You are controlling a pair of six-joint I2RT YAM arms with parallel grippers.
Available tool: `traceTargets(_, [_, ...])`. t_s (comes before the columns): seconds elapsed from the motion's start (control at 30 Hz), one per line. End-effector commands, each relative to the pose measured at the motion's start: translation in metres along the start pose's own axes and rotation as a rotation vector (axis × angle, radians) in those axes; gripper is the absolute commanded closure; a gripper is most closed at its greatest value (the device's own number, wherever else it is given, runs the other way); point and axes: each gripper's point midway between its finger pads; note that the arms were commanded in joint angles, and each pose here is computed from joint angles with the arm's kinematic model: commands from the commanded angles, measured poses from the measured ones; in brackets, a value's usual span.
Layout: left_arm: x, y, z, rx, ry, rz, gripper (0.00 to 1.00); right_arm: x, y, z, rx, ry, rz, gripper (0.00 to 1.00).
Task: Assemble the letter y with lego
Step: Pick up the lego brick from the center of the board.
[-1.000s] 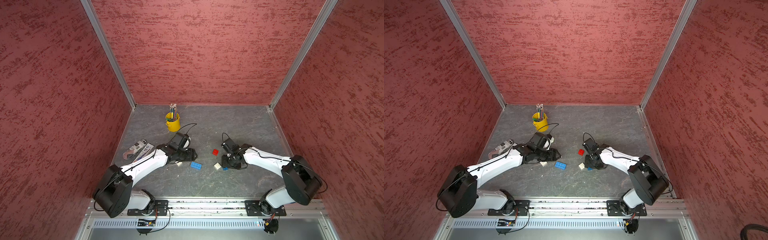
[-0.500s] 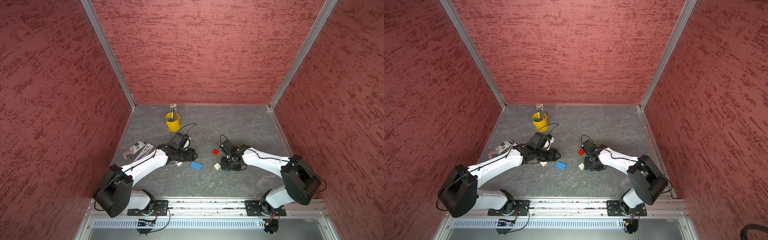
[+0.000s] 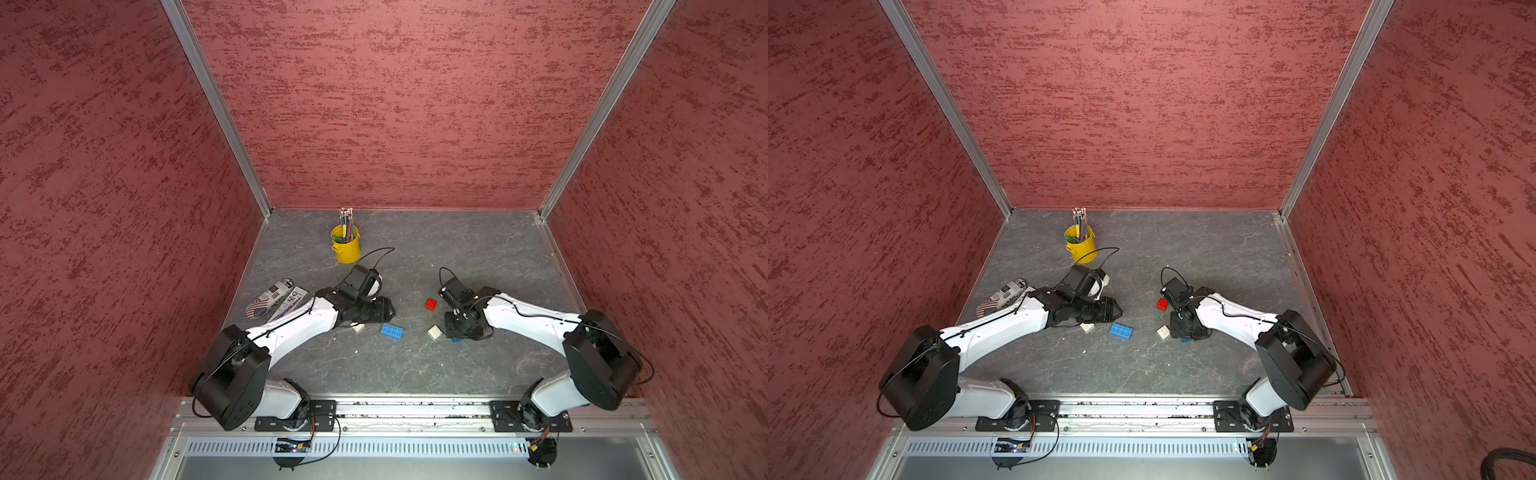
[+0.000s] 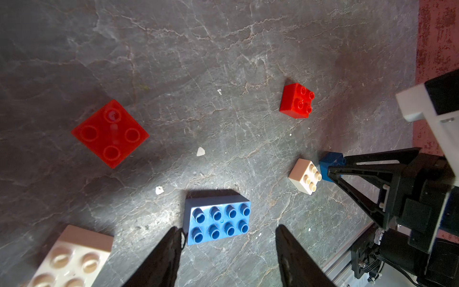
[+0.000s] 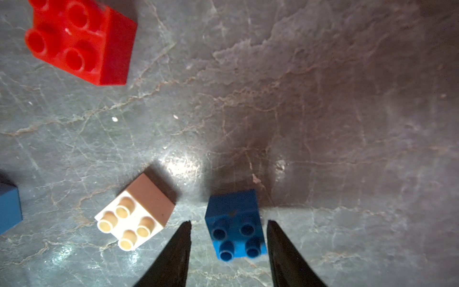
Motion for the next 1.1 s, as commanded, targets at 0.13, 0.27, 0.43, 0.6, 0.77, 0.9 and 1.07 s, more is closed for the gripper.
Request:
traceTargets(0.13, [-0.006,-0.006,0.001,0.009,-0.010,0.034,0.38,0.007,-0.003,0.009,0.039,0.022,-0.042,0.55])
traceTargets(0.27, [-0.006,-0.004,0.001,0.004,-0.012,0.033,0.38,0.008,-0.005,0.012,0.065,0.032,-0.060,0.55])
traceTargets(0.43, [-0.007,-0.004,0.001,0.002,-0.014,0.033,0.38,0.001,-0.003,0.007,0.069,0.012,-0.064,0.63])
traceTargets(0.6, [-0.007,-0.003,0.002,-0.001,-0.013,0.030,0.38,-0.013,0.012,-0.003,0.021,-0.025,-0.088,0.65])
traceTargets(0.77, [-0.008,-0.003,0.001,-0.002,-0.017,0.030,0.38,-0.022,0.028,0.004,-0.026,-0.024,-0.116,0.65])
traceTargets(0.9, [-0.007,-0.002,0.000,-0.008,-0.020,0.026,0.38,-0.036,0.038,0.010,-0.029,-0.042,-0.128,0.66])
traceTargets(1.07, [-0.006,0.000,-0.003,-0.012,-0.026,0.022,0.38,-0.052,0.051,0.021,-0.037,-0.045,-0.158,0.66])
Point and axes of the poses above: each gripper's point midway between its finger pads, its own z axis out along the fingers, its own y axis along the line the jaws close on, x = y × z, and after that the axes turned 3 degrees about -z, right-handed
